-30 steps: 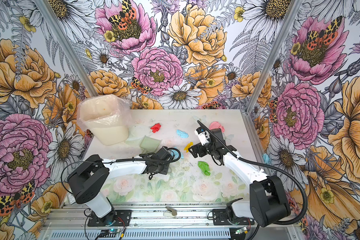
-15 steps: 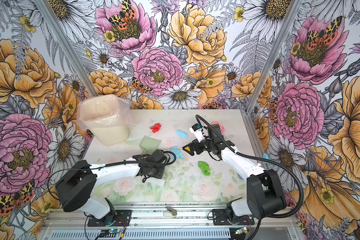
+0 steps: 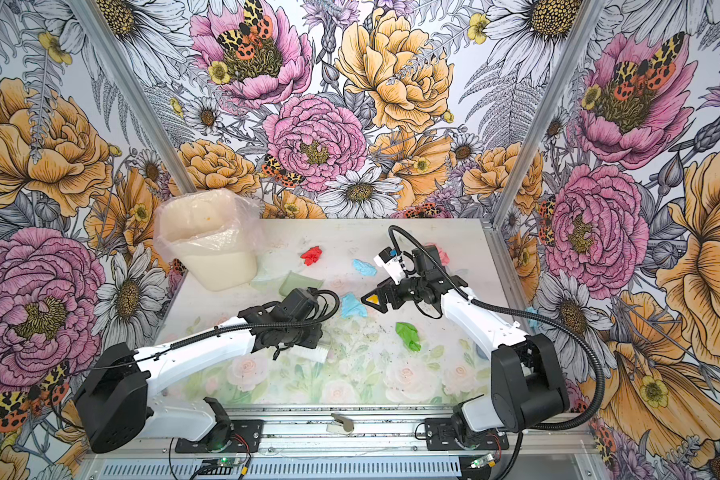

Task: Sweep away the paper scraps from the table
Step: 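Carry the brush toward the blue scrap while the right gripper approaches it, then bring the green brush toward the right gripper while it opens around the handle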

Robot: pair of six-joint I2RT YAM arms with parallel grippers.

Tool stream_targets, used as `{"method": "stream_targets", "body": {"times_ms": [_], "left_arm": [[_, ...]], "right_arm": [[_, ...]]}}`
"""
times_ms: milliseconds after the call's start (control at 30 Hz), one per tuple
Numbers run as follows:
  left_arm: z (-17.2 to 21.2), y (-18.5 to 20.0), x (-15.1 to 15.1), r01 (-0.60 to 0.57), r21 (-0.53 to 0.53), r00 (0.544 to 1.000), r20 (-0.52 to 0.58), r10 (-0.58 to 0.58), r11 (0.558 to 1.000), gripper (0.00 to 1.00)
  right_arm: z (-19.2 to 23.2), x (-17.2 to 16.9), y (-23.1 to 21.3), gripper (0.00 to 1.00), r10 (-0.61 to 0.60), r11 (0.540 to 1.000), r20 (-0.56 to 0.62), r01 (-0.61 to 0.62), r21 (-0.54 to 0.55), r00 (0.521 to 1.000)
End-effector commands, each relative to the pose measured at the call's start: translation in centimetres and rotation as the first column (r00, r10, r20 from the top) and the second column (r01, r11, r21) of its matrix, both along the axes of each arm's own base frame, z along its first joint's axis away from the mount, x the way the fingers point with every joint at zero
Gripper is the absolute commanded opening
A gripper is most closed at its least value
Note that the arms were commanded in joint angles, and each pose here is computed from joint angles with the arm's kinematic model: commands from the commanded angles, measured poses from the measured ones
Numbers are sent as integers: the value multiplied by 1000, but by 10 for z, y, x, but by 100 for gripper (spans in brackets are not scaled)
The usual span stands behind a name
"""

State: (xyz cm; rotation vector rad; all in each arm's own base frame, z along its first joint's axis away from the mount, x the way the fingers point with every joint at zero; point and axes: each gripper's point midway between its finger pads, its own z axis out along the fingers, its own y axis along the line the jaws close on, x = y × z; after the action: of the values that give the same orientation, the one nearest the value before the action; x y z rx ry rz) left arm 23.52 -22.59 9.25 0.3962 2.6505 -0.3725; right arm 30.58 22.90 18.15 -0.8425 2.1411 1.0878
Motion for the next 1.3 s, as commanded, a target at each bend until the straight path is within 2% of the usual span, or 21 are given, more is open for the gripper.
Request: {"method": "stream_targets", "body": {"times_ms": [0, 400, 700, 900, 1267], "left_arm": [[24, -11, 3, 58, -66, 998, 33, -56, 996, 3], [66, -35, 11, 157, -224, 985, 103, -137, 962, 0], [104, -54, 15, 246, -375, 965, 183, -189, 894, 0], [119, -63, 14, 298, -435, 951, 207, -228, 850, 0], [140, -77, 6, 415, -522, 910, 245, -336, 745, 0]], "right_arm": [[17, -3, 12, 95, 69, 996, 19, -70, 56, 997], [35, -7, 23, 94, 119, 987, 25, -121, 109, 993], [46, -17, 31, 94, 175, 974, 54, -181, 138, 983], [55, -15, 38, 93, 166, 977, 79, -175, 123, 983], [82, -19, 47, 92, 217, 956, 111, -234, 177, 970]]}}
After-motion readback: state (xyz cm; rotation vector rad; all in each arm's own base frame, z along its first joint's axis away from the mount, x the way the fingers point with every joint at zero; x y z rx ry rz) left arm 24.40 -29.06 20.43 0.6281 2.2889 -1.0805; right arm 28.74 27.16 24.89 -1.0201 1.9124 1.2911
